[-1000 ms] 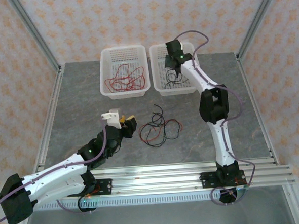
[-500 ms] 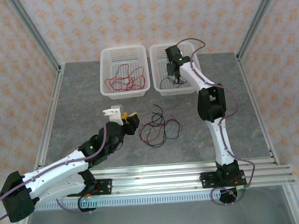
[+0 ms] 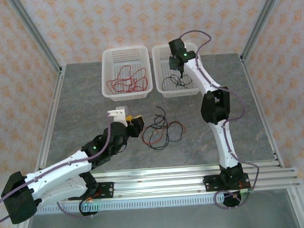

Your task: Untangle the cables

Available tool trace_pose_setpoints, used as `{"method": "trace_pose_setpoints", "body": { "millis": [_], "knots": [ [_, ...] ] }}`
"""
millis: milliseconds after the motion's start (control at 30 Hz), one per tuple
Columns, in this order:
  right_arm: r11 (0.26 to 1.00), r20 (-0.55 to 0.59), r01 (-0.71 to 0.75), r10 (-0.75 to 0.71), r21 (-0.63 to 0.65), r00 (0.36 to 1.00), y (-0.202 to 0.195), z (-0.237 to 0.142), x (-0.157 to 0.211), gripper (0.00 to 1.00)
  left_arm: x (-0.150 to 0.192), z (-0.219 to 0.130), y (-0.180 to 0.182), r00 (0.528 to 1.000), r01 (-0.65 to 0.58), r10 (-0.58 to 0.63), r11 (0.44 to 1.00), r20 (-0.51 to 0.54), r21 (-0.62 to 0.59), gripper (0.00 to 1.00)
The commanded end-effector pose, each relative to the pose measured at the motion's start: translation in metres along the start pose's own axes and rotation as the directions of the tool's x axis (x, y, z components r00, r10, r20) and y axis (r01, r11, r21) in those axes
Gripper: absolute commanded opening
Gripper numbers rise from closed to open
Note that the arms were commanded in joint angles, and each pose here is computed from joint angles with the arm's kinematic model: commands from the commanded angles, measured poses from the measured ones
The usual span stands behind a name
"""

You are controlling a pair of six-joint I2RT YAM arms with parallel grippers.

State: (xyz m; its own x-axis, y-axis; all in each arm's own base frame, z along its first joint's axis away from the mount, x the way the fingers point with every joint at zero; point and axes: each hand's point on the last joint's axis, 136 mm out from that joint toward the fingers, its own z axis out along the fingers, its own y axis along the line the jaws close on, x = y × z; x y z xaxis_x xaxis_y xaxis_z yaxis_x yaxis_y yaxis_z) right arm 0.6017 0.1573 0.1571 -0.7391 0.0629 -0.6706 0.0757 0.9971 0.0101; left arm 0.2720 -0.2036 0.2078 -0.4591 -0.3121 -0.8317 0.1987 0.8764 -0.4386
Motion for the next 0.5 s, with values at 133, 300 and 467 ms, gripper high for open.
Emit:
{"method": "trace_pose_setpoints", "body": {
  "millis": [133, 300, 467],
  "knots": [
    [0.992, 0.215, -0.03, 0.057, -0.125, 0.975, -0.001, -0.143, -0.082, 0.5, 0.005, 0.009, -0.02, 0.985, 0.043, -0.048, 0.998, -0.165, -0.036, 0.52],
    [0.987, 0.276, 0.031, 0.013, -0.156, 0.961, -0.001, -0.221, -0.077, 0.54, 0.038, 0.014, -0.033, 0.924, 0.105, -0.118, 0.993, -0.364, -0.055, 0.52],
    [0.987, 0.297, 0.084, -0.04, -0.137, 0.954, -0.006, -0.266, -0.04, 0.56, 0.067, 0.021, -0.045, 0.855, 0.204, -0.208, 0.977, -0.475, -0.06, 0.5]
  ]
}}
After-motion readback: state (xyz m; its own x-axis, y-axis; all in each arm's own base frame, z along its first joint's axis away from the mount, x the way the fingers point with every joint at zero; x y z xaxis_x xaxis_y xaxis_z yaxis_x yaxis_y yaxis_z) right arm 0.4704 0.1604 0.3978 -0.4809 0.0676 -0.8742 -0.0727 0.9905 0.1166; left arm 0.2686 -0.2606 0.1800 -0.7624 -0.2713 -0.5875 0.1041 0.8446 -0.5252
